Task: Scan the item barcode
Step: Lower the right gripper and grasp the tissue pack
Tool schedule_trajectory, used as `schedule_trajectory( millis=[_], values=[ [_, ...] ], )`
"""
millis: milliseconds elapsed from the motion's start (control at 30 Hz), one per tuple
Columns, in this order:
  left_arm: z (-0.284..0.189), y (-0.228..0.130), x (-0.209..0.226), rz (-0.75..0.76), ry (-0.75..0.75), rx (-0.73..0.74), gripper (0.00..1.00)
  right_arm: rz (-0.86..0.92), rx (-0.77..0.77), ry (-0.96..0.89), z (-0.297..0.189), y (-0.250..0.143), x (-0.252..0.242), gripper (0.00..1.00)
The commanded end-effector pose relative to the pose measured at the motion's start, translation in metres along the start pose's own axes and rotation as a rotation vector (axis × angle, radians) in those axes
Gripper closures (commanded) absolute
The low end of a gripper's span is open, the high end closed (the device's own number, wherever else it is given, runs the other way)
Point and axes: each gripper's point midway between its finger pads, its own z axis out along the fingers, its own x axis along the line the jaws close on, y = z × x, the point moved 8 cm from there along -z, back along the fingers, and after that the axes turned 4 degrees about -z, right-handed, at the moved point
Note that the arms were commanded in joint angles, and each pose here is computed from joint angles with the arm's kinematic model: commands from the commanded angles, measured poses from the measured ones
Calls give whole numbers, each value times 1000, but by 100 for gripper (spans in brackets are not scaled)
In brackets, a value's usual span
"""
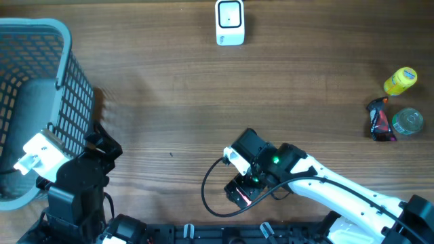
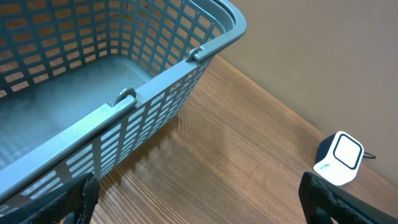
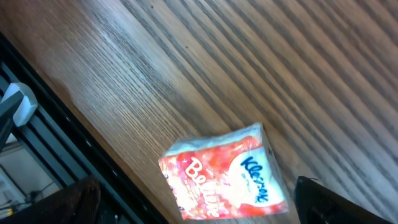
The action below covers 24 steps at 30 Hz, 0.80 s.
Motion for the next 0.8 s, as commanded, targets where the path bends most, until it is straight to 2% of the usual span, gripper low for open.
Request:
schedule_trajectory(
  millis=[0, 300, 467, 600, 700, 767],
  values=[
    [0, -1, 1, -19, 0, 5, 0, 34, 30, -2, 5, -7, -1, 0],
    [0, -2, 1, -18, -6, 14, 0, 119, 49, -13, 13, -6, -5, 0],
    [0, -2, 1, -18, -6, 14, 0, 171, 100, -11, 34, -4, -10, 0],
    [0, -2, 1, -18, -6, 14, 0, 205, 138, 53, 41, -5, -6, 0],
    [0, -2, 1, -18, -6, 14, 0, 247, 135, 62, 42, -4, -5, 9],
    [0, -2, 1, -18, -6, 14, 0, 256, 131, 63, 42, -3, -5, 27]
  ],
)
